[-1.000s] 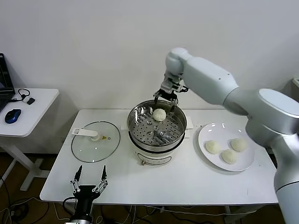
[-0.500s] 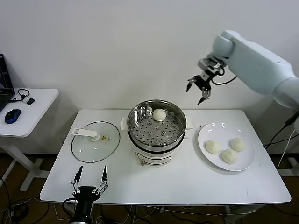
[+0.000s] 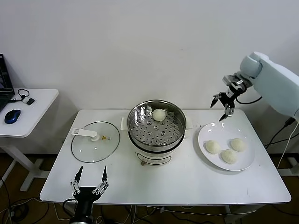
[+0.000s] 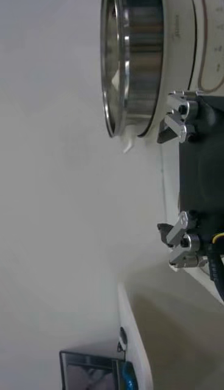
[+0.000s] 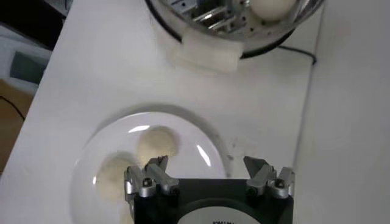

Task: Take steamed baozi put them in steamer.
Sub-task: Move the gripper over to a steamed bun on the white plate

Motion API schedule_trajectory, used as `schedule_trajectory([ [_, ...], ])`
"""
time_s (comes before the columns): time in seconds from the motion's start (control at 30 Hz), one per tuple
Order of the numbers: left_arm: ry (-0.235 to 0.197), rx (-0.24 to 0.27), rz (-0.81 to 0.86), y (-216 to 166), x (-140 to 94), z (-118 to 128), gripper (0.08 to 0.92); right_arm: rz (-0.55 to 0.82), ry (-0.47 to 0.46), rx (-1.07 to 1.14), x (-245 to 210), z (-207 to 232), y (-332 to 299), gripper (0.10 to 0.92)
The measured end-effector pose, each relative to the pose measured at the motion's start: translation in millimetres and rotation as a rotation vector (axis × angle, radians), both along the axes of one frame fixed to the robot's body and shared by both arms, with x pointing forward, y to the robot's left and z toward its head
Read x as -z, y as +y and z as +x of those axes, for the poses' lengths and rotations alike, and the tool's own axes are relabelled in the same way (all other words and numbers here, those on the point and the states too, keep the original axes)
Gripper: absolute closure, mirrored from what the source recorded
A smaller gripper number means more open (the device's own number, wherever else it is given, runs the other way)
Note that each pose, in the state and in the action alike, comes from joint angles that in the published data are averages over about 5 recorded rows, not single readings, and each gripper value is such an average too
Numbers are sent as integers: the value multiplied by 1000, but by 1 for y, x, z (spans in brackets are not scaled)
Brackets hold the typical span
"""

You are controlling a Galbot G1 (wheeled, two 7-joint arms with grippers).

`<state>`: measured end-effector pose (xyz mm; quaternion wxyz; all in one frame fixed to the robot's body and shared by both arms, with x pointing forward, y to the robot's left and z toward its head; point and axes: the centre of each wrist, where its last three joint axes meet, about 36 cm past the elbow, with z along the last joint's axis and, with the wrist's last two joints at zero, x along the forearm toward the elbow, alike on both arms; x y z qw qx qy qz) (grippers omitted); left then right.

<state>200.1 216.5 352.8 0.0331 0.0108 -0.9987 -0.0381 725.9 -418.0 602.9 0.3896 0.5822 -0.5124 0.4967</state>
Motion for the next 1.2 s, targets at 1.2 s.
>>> schedule_trajectory([
  [1.2, 24, -3, -9, 1, 10, -4, 177, -62, 74, 52, 139, -28, -1, 200],
])
